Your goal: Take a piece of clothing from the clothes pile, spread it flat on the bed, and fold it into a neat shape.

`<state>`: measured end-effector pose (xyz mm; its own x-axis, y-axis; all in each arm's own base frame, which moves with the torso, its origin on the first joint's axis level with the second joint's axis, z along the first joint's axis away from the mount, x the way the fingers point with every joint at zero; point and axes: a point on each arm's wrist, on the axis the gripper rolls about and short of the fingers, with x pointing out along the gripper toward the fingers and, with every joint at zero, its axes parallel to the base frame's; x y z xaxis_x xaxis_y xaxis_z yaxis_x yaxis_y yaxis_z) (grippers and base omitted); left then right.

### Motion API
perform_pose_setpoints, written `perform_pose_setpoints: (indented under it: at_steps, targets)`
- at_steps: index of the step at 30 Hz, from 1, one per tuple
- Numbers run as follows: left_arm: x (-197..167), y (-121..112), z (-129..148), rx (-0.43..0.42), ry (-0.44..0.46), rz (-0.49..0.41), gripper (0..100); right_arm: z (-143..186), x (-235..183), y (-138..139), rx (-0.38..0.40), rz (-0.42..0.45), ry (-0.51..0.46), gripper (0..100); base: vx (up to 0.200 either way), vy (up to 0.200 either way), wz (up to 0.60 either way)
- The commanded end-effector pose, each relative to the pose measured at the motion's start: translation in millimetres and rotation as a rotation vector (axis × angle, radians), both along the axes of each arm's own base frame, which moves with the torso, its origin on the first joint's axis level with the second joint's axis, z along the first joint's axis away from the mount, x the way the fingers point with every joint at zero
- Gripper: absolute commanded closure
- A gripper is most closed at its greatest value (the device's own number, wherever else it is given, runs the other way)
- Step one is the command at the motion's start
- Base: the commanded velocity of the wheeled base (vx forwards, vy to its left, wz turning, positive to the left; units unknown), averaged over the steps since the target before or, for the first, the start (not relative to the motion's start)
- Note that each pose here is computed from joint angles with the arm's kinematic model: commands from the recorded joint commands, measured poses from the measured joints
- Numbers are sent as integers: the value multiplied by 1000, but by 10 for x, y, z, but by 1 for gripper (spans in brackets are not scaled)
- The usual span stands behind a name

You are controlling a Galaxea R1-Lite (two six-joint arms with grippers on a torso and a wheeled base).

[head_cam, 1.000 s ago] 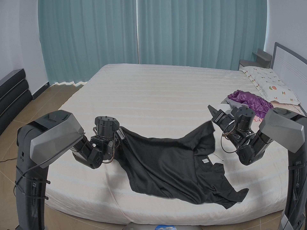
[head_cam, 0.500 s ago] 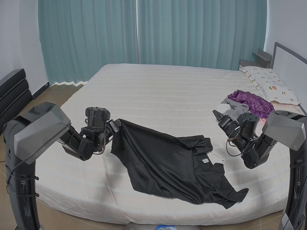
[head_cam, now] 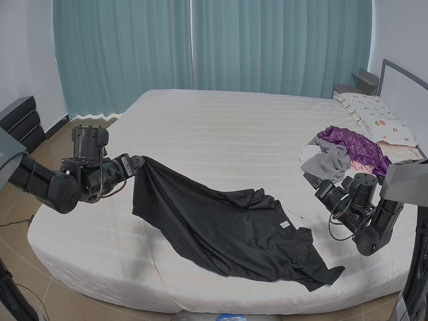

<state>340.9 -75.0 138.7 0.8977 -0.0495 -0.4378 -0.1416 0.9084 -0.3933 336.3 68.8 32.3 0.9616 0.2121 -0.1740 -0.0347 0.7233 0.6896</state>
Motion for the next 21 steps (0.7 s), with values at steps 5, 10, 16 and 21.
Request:
perform_pose_setpoints:
  at_steps: [5,10,16,21]
  targets:
    - [177,-161,-373,-62,58,0,0,-313,-44,112,-14,67,83,0,0,0,0]
    - [302,-188,-513,-64,73,7,0,-458,220,209,1,142,77,0,0,0,0]
    - [314,-198,-548,-65,82,5,0,-541,507,401,-7,178,129,0,0,0,0]
    - [306,-178,-550,-65,90,7,0,-683,679,542,-25,201,148,0,0,0,0]
